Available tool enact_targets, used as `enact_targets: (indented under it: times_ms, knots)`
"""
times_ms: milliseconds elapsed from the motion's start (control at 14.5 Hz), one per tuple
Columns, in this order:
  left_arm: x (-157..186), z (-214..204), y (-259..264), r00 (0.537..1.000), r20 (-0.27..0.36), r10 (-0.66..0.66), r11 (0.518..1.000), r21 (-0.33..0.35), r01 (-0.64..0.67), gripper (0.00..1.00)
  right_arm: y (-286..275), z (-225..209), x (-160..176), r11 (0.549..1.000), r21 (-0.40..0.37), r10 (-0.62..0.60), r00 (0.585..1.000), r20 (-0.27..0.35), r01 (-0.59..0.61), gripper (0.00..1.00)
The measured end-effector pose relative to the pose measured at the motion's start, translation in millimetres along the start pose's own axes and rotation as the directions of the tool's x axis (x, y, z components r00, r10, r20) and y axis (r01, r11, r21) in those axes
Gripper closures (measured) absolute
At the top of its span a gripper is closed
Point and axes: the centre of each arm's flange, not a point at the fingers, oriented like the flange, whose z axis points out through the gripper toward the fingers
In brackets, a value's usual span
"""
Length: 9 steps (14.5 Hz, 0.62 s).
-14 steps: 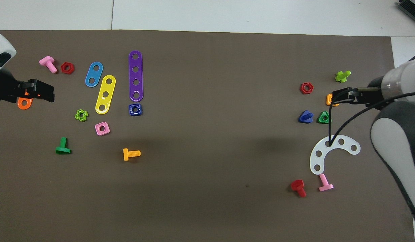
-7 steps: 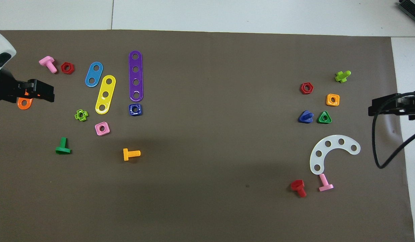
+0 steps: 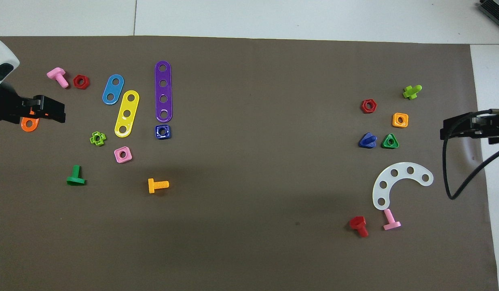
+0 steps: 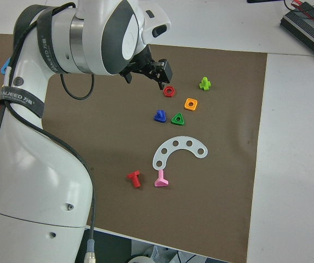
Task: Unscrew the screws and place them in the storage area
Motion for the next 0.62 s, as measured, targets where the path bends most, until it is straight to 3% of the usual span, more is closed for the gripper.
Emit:
enact_targets:
  times_ms: [622]
  knots:
    - [0.0, 0.0, 0.0, 1.000, 0.000, 0.000, 1.000, 0.000, 0.000, 0.00, -6.1, 1.6, -0.7, 1.000, -0.003, -0.012, 1.000, 0.003, 0.012, 0.00]
